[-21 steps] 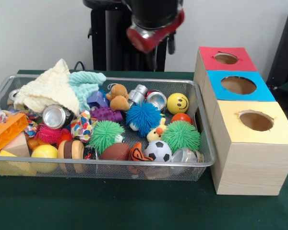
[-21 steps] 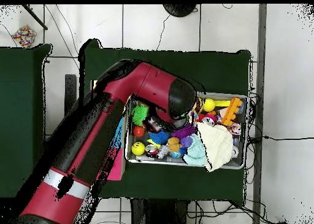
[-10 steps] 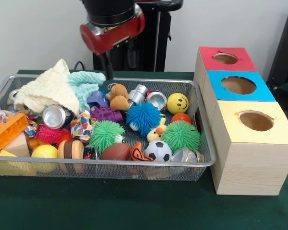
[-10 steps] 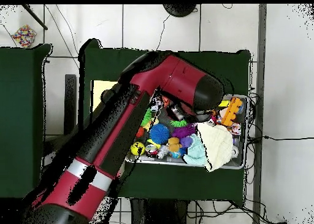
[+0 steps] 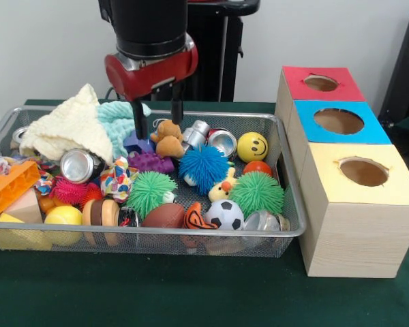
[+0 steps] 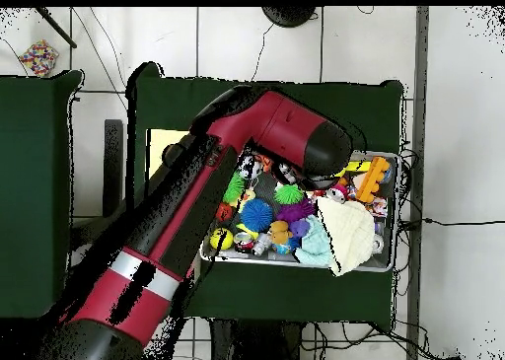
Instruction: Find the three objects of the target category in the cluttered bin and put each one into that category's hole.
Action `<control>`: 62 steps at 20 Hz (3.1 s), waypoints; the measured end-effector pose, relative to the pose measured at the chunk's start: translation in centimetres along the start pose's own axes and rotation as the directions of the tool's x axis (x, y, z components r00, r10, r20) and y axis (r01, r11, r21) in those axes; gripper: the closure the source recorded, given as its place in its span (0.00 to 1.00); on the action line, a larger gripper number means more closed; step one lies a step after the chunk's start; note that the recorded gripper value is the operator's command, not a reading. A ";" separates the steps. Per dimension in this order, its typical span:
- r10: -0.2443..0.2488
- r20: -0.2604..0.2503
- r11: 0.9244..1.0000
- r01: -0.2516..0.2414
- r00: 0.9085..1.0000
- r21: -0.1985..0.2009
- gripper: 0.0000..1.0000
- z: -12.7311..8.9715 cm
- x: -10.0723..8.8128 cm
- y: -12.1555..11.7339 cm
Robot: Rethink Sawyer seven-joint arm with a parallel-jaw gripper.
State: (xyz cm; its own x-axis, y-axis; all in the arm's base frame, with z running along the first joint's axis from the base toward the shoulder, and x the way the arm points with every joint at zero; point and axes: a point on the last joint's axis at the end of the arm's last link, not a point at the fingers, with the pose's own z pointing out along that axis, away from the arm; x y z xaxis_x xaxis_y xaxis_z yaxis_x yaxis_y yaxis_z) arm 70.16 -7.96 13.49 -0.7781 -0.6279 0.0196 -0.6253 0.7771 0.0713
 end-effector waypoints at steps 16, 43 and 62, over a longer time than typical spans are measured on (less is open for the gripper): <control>-0.040 -0.040 0.999 0.039 0.998 -0.009 0.00 2.5 -1.3 1.9; -0.051 -0.012 0.999 0.051 0.999 -0.014 0.00 2.5 -2.6 3.1; -0.111 0.033 0.994 0.111 0.993 -0.013 0.00 1.6 -6.5 7.1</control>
State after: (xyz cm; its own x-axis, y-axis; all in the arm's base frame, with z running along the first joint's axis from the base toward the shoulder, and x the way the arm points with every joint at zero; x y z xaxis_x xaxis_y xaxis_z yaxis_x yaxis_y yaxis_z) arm 70.68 1.68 12.25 -0.7055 -0.7084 -0.0209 -0.7072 0.7018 0.0860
